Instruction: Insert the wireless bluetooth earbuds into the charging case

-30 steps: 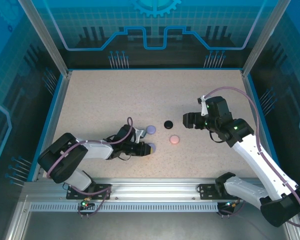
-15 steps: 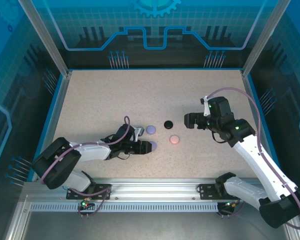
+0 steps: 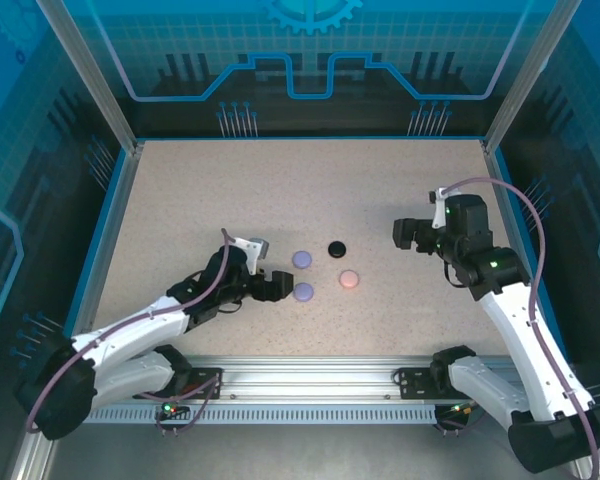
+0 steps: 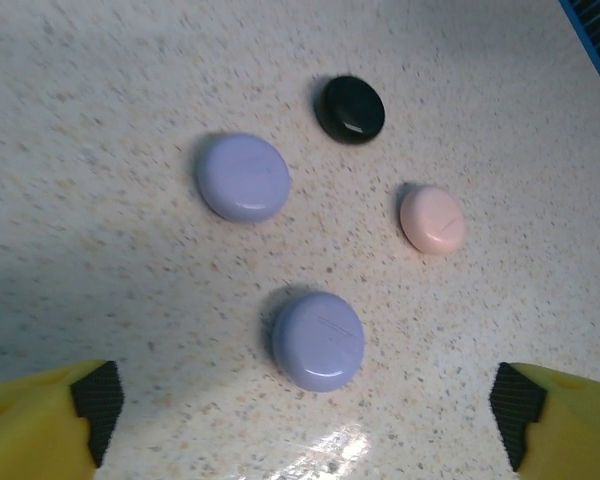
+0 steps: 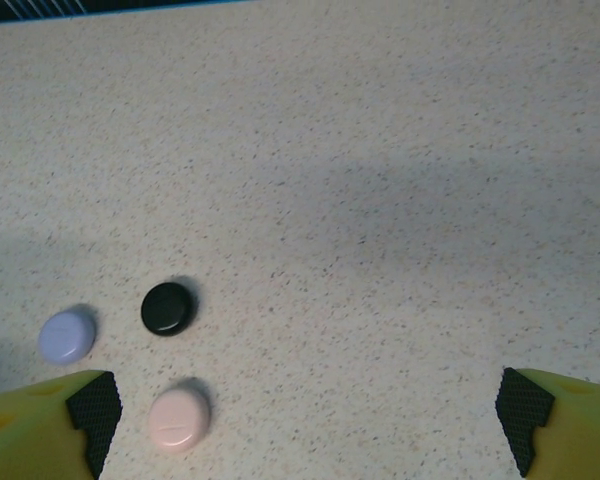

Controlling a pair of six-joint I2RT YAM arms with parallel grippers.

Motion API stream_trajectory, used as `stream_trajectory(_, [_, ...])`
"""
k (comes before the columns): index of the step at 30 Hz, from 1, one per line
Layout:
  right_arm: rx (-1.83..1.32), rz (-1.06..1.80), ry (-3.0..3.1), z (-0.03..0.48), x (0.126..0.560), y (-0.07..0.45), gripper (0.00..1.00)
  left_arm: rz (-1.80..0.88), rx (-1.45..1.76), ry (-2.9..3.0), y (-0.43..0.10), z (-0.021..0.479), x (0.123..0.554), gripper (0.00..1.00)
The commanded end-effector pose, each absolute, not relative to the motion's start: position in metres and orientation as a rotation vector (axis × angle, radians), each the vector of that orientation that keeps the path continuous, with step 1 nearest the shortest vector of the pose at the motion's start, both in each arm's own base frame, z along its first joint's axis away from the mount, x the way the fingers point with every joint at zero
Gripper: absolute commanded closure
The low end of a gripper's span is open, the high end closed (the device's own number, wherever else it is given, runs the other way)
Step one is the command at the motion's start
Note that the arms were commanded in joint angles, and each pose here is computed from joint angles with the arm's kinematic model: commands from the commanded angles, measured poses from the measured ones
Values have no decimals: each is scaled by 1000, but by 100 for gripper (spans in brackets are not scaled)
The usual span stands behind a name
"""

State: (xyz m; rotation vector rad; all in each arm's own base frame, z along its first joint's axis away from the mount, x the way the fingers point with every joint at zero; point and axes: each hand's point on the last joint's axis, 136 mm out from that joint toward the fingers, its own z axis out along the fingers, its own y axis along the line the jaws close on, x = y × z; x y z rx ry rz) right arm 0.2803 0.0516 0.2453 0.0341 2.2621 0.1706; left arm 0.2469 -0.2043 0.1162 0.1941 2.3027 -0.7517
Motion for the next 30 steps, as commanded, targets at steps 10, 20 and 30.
stream_trajectory(10, [59,-26,2044,212,299,11,0,-518,93,2097,-138,174,286,1])
stream_trajectory(20, [75,-100,2027,158,326,-5,0,-307,-138,2022,-60,177,315,1])
stream_trajectory(30, [-54,-72,1947,129,344,10,0,-137,-334,1935,1,153,321,1])
